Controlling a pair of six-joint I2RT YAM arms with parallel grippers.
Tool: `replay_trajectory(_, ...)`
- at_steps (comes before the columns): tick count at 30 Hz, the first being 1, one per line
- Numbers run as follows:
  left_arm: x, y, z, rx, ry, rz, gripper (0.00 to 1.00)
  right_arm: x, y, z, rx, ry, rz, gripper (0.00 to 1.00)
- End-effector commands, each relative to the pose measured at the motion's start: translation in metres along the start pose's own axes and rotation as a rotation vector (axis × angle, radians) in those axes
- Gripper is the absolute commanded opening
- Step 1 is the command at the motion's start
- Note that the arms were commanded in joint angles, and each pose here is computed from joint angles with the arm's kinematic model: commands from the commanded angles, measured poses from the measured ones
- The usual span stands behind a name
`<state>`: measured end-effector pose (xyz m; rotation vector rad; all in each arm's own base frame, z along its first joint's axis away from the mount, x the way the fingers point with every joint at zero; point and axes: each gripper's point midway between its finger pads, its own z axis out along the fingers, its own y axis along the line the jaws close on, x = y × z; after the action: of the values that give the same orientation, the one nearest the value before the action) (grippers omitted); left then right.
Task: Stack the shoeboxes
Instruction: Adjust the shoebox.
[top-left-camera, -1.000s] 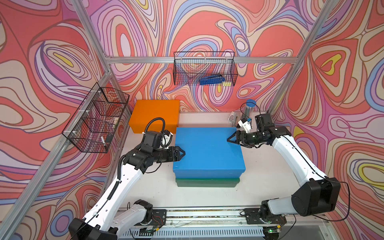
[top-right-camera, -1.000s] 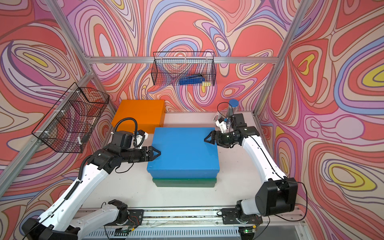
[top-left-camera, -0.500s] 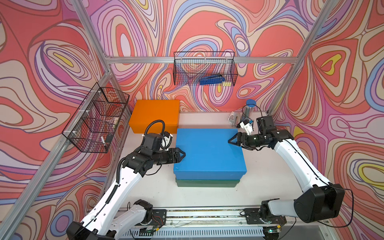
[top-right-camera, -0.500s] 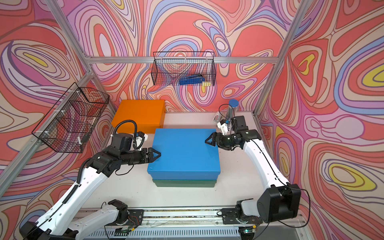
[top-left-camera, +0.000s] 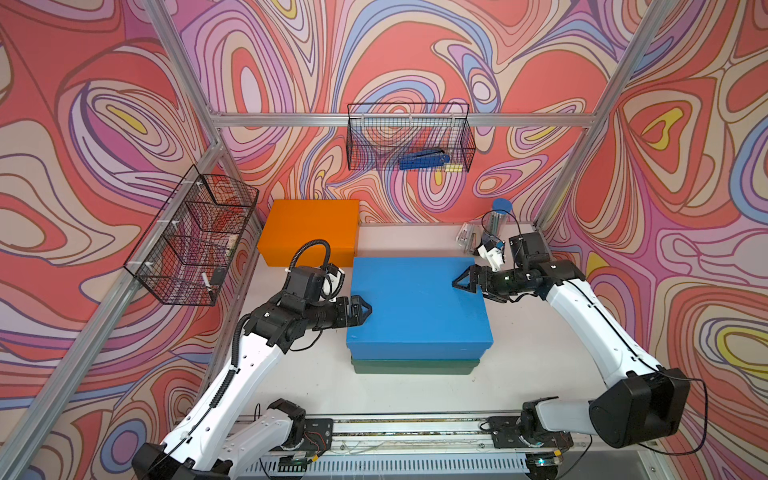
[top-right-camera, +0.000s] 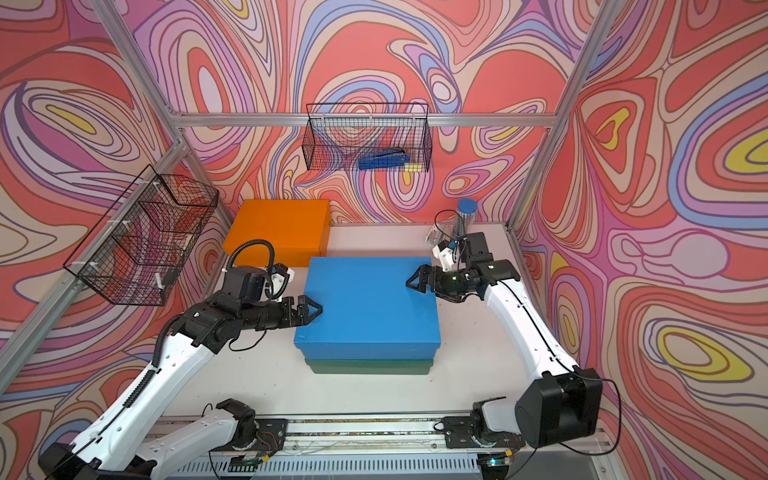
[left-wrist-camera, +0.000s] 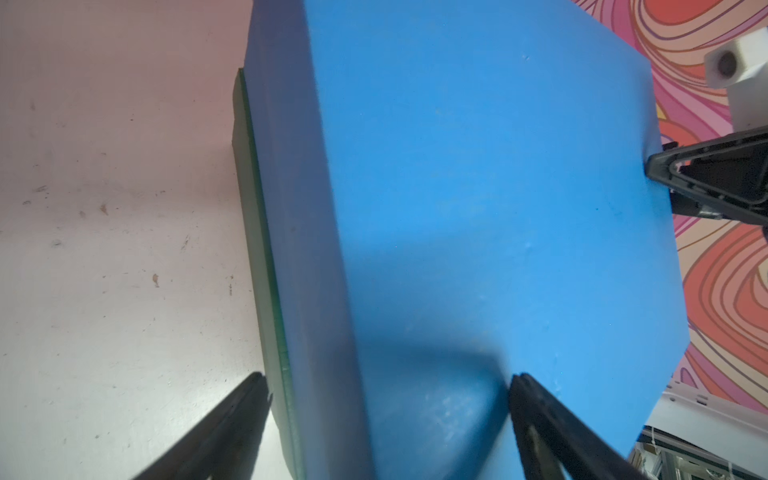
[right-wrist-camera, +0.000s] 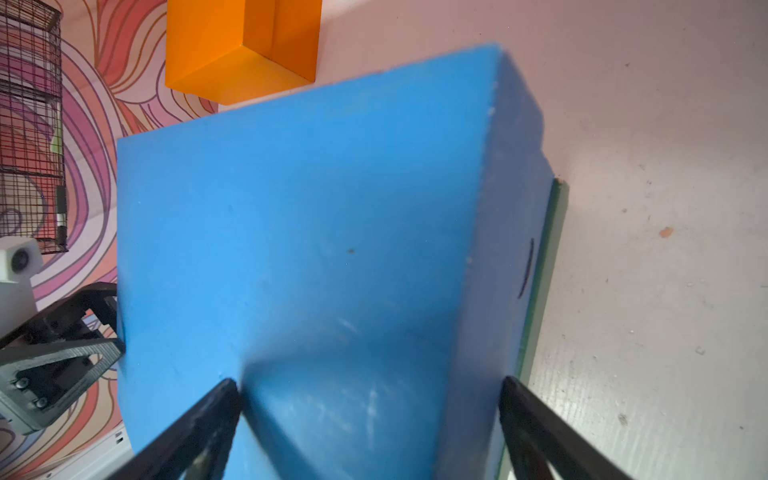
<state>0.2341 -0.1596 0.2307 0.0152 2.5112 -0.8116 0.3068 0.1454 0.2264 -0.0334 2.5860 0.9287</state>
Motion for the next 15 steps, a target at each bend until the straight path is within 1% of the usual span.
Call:
replay_trajectory(1,-0.001,0.009,-0.021,-0.084,-0.022,0.035,1.0,-0.003,-0.002,-0.016,0.085,-0.029,-0.037,0.98)
replay_trajectory(5,-0.02,0.015,-0.044,-0.126,-0.07,0.028,1.0,-0.019,0.005,-0.03,0.12,-0.054,-0.084,0.98)
replay_trajectory(9,-0.041,0.035,-0.064,-0.198,-0.131,0.01,1.0,-0.042,0.005,-0.054,0.204,-0.117,-0.14,0.98)
replay_trajectory(13,-0.067,0.061,-0.069,-0.309,-0.168,-0.018,1.0,-0.068,0.0,-0.072,0.251,-0.181,-0.163,0.98)
replay_trajectory(15,-0.085,0.078,-0.063,-0.383,-0.174,-0.05,1.0,-0.079,-0.011,-0.07,0.268,-0.185,-0.154,0.98)
